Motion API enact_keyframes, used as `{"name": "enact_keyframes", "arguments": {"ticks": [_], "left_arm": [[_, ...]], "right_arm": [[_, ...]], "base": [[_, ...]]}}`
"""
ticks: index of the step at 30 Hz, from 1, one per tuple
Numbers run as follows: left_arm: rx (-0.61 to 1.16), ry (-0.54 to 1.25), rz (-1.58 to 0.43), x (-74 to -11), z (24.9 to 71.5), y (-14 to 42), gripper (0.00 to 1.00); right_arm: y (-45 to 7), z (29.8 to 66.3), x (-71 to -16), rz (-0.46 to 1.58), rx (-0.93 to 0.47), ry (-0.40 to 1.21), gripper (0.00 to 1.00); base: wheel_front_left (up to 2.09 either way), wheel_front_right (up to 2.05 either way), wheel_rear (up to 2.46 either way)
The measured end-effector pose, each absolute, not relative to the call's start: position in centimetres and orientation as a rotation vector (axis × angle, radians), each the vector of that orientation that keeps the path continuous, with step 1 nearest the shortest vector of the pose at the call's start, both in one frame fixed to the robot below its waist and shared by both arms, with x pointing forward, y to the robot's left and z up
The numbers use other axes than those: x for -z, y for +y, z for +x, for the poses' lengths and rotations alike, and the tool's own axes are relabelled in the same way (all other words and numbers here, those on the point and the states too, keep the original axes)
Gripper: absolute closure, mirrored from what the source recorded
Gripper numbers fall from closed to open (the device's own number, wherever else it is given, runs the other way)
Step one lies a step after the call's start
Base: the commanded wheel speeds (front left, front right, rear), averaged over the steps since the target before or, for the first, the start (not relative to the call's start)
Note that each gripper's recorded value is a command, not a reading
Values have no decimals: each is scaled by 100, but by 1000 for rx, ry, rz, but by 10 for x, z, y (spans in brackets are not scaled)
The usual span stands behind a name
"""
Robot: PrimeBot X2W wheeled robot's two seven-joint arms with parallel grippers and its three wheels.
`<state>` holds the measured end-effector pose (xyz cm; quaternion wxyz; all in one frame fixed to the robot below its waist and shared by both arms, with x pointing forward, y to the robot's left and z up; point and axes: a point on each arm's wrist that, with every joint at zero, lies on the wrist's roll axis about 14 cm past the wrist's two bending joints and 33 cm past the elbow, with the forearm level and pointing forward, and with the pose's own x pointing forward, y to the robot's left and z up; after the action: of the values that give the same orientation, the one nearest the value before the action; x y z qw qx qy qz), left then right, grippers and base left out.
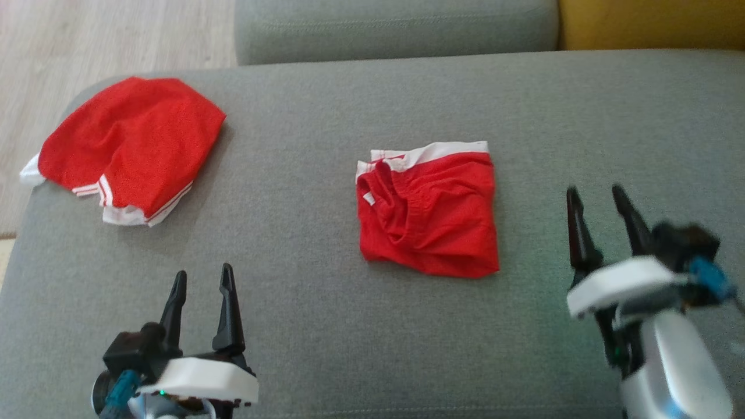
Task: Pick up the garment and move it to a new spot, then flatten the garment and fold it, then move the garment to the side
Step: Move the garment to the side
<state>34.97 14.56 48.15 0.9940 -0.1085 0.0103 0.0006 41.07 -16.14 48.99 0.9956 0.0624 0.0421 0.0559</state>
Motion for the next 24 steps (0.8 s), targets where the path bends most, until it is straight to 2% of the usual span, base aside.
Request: {"name": "enact_keyframes", "arguments": {"ticks": [4, 10, 16, 24], "left_arm": [[-16, 37, -218, -476, 351, 149, 0], [-39, 42, -217, -474, 357, 156, 0], [-77, 62, -233, -467, 355, 164, 0], [-126, 82, -235, -461, 350, 175, 0]], "right_arm": [[-152, 434, -489, 117, -141, 163, 0], [-131, 452, -452, 138, -196, 403, 0], [-119, 458, -411, 157, -230, 603, 0], [-95, 451, -375, 202, -281, 779, 0]], "base": [[0, 0, 0], [0, 0, 0], [0, 0, 0], [0, 0, 0]]}}
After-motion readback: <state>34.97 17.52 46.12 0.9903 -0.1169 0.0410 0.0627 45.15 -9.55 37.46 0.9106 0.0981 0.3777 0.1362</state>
